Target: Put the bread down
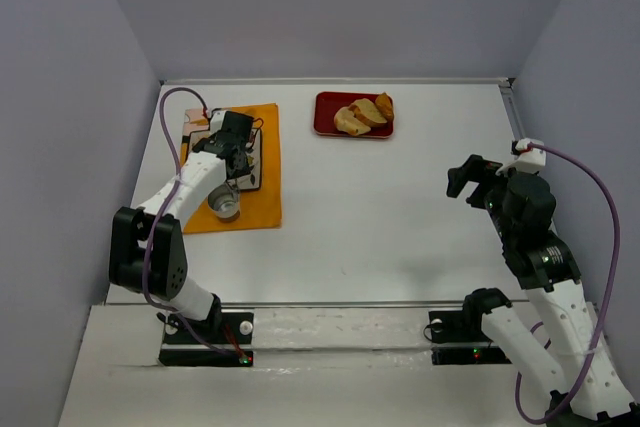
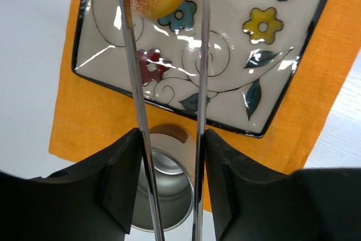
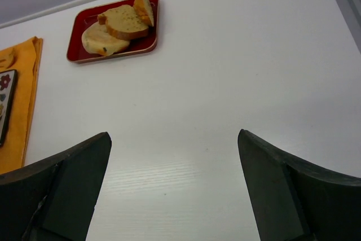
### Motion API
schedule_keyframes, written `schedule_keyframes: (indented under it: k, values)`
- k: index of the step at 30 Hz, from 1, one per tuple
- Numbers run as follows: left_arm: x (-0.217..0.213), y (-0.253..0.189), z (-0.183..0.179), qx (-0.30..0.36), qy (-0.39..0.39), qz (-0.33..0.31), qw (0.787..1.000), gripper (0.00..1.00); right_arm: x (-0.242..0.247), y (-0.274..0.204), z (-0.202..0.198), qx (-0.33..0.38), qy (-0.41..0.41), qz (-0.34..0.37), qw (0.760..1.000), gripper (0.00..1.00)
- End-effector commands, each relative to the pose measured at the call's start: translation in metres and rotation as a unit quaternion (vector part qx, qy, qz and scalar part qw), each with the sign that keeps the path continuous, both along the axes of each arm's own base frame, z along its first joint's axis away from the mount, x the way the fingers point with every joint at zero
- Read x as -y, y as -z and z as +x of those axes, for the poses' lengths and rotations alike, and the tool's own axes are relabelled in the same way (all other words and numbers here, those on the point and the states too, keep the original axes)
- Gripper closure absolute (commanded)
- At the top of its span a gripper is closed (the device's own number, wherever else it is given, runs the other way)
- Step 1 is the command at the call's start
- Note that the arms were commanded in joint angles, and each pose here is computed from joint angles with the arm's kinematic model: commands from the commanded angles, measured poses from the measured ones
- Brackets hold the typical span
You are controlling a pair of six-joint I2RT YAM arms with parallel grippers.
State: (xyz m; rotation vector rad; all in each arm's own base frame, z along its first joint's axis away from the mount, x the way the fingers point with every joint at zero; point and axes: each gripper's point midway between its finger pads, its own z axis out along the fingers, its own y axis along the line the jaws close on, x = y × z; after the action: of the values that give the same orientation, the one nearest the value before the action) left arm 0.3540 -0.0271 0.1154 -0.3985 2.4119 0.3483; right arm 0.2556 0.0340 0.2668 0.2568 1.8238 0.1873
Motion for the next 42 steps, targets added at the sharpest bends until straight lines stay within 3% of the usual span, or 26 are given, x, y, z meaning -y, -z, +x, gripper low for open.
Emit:
schedule_keyframes:
  k: [1,11,16,21,24,26,32,35,42]
  values:
    - [0.011,-0.039,0.02,0.071,0.021,-0.033,0.997,0.41,0.003,-0.011,0.002,0.022,0.01,0.003,1.0,0.0]
    - [0.024,-0.072,0.032,0.115,0.051,-0.057,0.99,0.38,0.006,-0.012,0.002,0.024,0.017,0.002,1.0,0.0]
    - [0.036,-0.109,0.039,0.165,0.082,-0.085,0.979,0.38,0.007,-0.013,0.002,0.026,0.019,0.001,0.999,0.0]
    - [0.066,-0.139,0.041,0.204,0.147,-0.143,0.957,0.39,0.008,-0.014,0.001,0.028,0.022,0.002,0.999,0.0]
    - [0.089,-0.156,0.038,0.229,0.191,-0.181,0.937,0.4,0.008,-0.014,0.001,0.028,0.021,0.001,0.999,0.0]
    - [0.115,-0.165,0.036,0.239,0.243,-0.223,0.913,0.4,0.008,-0.014,0.001,0.028,0.022,0.002,0.999,0.0]
    - [0.181,-0.158,0.036,0.218,0.336,-0.296,0.867,0.4,0.007,-0.014,0.001,0.027,0.021,0.002,0.999,0.0]
    - [0.209,-0.159,0.039,0.209,0.363,-0.304,0.856,0.4,0.008,-0.014,0.001,0.027,0.022,0.002,0.999,0.0]
    - [0.242,-0.129,0.065,0.161,0.358,-0.331,0.858,0.41,0.011,-0.016,-0.001,0.032,0.029,0.0,0.999,0.0]
